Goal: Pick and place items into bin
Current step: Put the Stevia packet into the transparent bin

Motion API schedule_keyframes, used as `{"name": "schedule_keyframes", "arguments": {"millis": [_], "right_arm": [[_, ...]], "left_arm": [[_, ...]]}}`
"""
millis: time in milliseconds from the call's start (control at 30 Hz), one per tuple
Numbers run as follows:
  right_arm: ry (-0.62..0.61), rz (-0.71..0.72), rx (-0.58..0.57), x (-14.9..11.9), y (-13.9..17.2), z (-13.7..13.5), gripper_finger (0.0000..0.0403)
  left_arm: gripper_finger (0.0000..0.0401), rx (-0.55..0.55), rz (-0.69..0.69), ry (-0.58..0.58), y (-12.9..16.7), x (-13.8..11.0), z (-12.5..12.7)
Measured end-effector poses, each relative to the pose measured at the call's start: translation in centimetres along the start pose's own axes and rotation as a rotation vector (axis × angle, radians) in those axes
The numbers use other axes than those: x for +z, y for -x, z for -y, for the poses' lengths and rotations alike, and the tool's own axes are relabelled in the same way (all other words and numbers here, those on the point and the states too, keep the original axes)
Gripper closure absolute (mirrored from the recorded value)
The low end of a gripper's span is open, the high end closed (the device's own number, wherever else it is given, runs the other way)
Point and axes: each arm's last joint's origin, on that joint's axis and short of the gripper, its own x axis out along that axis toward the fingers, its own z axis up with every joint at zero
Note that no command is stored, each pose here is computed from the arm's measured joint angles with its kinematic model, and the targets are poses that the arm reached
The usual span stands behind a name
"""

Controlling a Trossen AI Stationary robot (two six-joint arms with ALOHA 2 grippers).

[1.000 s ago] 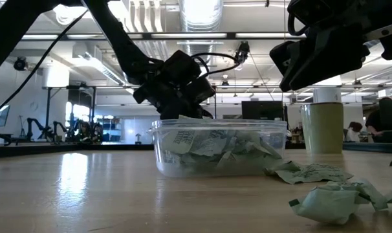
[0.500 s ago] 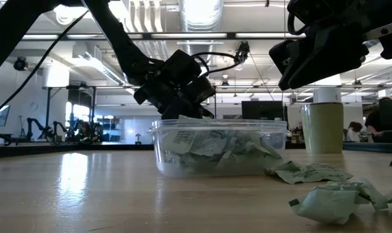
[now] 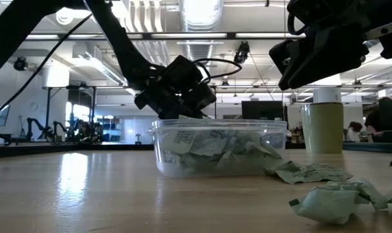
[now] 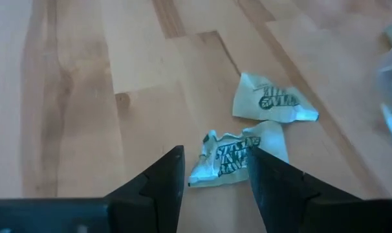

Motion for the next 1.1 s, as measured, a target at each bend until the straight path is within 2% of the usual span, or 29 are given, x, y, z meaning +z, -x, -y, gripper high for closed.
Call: {"name": "schedule_keyframes", "arguments": {"millis": [300, 767, 1100], "right_arm": [[-0.01, -0.003, 0.0, 0.0, 0.0, 0.0, 0.0335], [-0.009, -0.009, 0.001, -0.1, 0.0, 0.0, 0.0335], [-0.009, -0.011, 0.001, -0.1, 0.0, 0.0, 0.0335]], "left_arm": [[0.0258, -0.002, -0.005, 0.005, -0.2, 0.1, -0.1], [0.0393, -0.002, -0.004, 0.004, -0.1, 0.2, -0.1], [0.0398, 0.064, -0.006, 0.01, 1.4, 1.7, -0.1]]}}
